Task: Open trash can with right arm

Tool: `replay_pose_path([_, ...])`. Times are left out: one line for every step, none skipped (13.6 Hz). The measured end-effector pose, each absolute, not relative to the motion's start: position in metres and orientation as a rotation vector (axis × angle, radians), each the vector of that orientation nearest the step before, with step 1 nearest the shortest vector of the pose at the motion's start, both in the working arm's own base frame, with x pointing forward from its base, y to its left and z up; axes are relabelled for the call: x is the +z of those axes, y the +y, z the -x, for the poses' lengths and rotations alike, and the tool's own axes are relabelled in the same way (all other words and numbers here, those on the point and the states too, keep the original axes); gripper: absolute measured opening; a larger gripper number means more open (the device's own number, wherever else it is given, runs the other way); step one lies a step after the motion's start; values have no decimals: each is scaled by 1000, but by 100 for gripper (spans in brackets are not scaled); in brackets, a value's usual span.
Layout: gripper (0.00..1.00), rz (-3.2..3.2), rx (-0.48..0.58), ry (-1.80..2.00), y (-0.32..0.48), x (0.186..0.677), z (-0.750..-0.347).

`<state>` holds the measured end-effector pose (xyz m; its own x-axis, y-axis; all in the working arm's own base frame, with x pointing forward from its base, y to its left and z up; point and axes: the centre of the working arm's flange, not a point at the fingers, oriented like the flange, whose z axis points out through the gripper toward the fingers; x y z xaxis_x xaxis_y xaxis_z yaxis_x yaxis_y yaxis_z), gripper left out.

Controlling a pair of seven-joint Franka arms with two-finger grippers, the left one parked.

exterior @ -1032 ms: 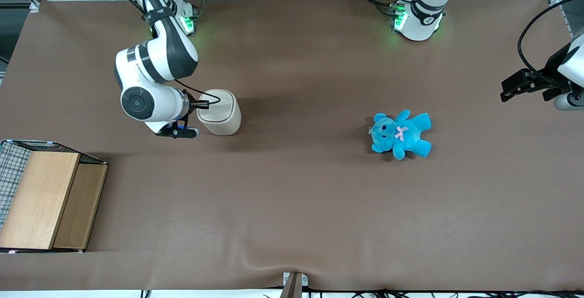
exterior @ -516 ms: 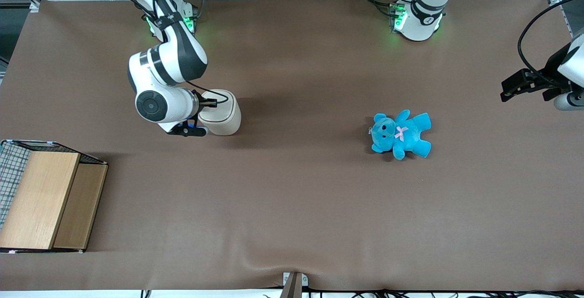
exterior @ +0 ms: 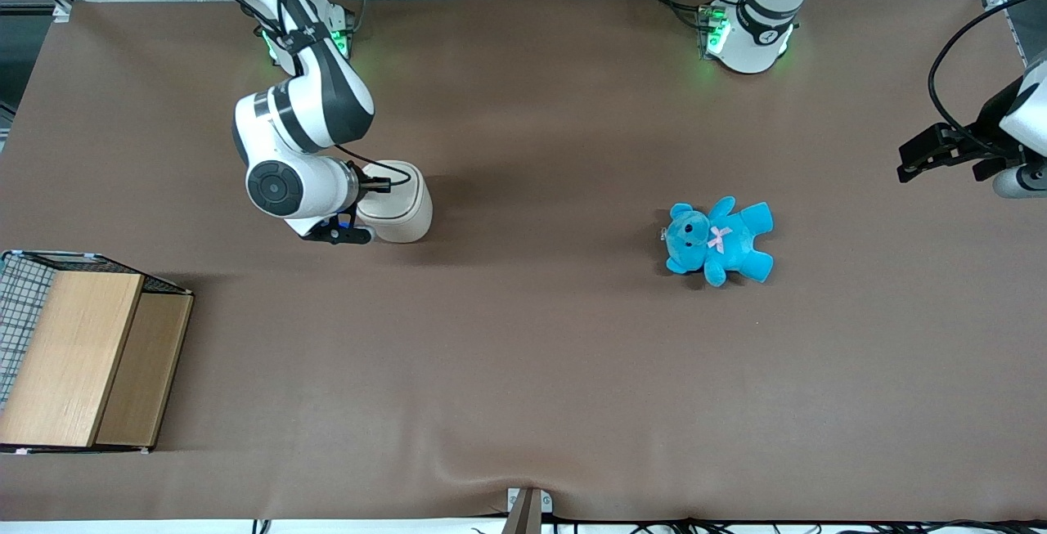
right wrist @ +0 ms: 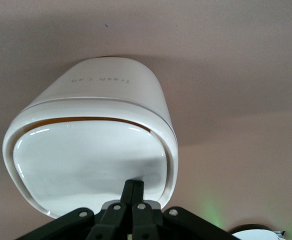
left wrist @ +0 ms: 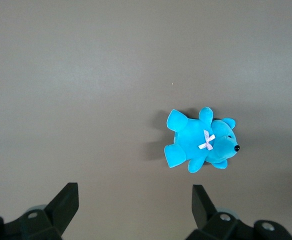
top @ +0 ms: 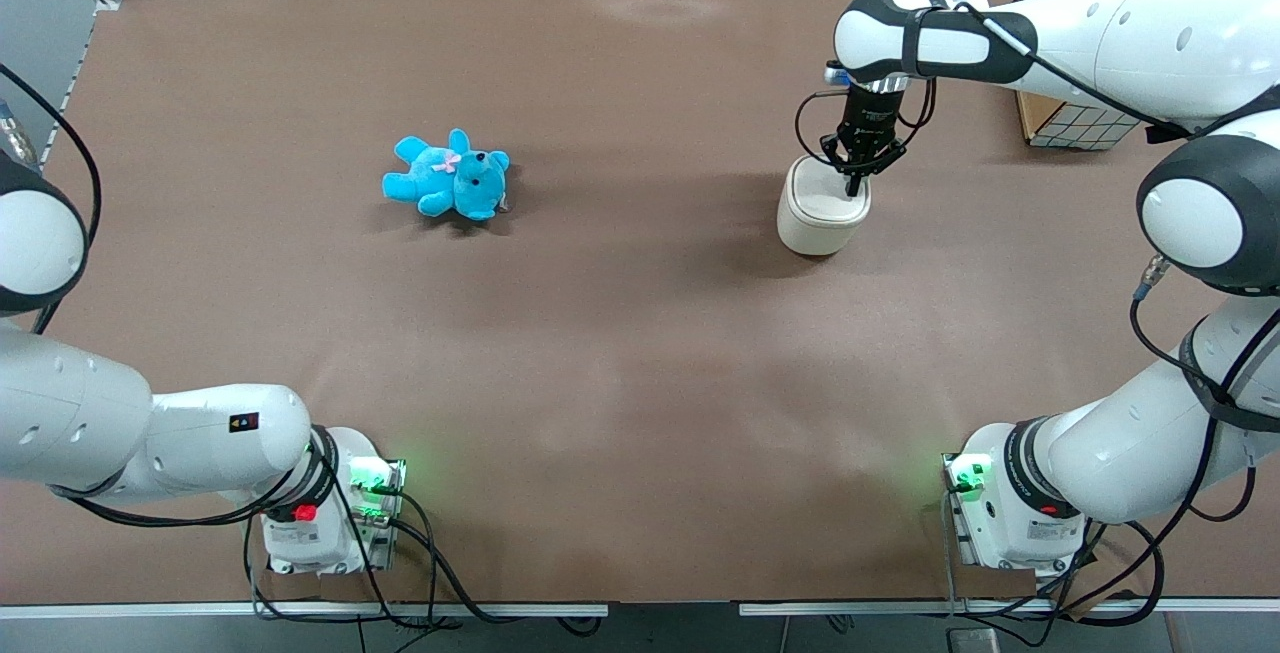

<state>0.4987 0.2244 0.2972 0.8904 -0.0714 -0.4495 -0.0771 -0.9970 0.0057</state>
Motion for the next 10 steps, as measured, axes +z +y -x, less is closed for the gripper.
replay_pose_path([1, 3044, 721, 132, 224, 298, -499])
replay_pose_path([1, 3046, 720, 152, 225, 300, -499])
replay_pose_path([1, 3046, 720, 169, 225, 304, -499])
replay_pose_path([1, 3046, 721, 171, 227, 312, -500])
replay_pose_path([1, 3044, 728, 168, 229, 324, -502])
replay_pose_path([1, 3041, 734, 166, 230, 342, -506])
replay_pose_path([1, 3038, 734, 161, 231, 363, -511])
replay_pose_path([1, 3034, 725, 159, 228, 387, -517])
replay_pose_path([1, 3032, 704, 165, 223, 412, -525])
replay_pose_path([1, 3038, 671, 179, 214, 435, -534])
